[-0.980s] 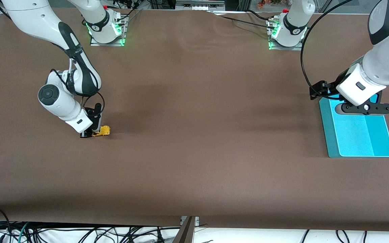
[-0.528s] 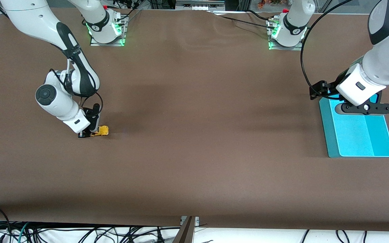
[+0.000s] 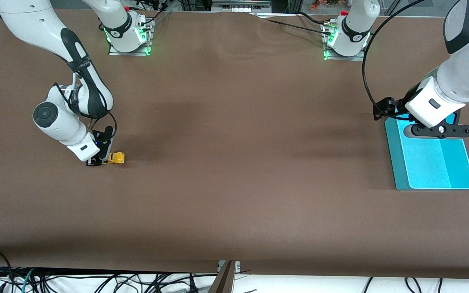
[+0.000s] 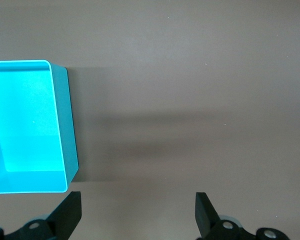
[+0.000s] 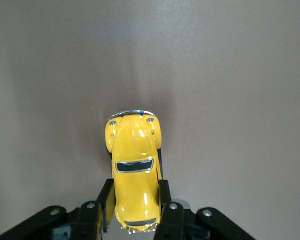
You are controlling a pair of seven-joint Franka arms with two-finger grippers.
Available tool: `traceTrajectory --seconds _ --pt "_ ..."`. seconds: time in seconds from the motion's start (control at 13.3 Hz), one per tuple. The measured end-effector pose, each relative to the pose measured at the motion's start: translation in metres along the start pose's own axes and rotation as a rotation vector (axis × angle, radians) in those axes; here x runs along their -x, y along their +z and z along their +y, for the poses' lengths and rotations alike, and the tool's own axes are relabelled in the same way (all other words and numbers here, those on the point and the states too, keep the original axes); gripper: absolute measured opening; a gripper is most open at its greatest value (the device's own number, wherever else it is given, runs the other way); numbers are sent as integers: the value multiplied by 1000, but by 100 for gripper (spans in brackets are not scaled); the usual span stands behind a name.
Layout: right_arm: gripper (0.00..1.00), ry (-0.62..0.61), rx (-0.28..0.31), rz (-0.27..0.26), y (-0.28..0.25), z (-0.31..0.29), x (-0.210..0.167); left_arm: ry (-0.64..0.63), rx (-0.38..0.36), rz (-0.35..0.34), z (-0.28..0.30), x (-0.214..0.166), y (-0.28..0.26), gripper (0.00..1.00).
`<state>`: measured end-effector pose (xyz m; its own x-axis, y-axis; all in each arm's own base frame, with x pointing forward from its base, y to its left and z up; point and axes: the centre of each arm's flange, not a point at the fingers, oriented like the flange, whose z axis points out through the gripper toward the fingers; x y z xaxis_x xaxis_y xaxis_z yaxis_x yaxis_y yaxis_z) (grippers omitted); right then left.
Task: Wind and store yellow beetle car
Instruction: 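Lower the right gripper and close it on the yellow car, then press the car down and drag it backward with the right gripper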
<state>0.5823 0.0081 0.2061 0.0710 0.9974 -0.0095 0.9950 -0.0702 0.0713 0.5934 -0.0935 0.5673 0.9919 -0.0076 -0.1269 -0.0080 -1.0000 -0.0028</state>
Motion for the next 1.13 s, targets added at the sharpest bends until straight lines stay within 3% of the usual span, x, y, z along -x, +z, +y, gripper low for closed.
traceTrajectory --seconds 0.83,1.13 --pt "39 -4 -1 -3 1 2 45 0 0 0 0 0 0 100" --pt "39 -20 0 19 1 2 62 0 0 0 0 0 0 100"
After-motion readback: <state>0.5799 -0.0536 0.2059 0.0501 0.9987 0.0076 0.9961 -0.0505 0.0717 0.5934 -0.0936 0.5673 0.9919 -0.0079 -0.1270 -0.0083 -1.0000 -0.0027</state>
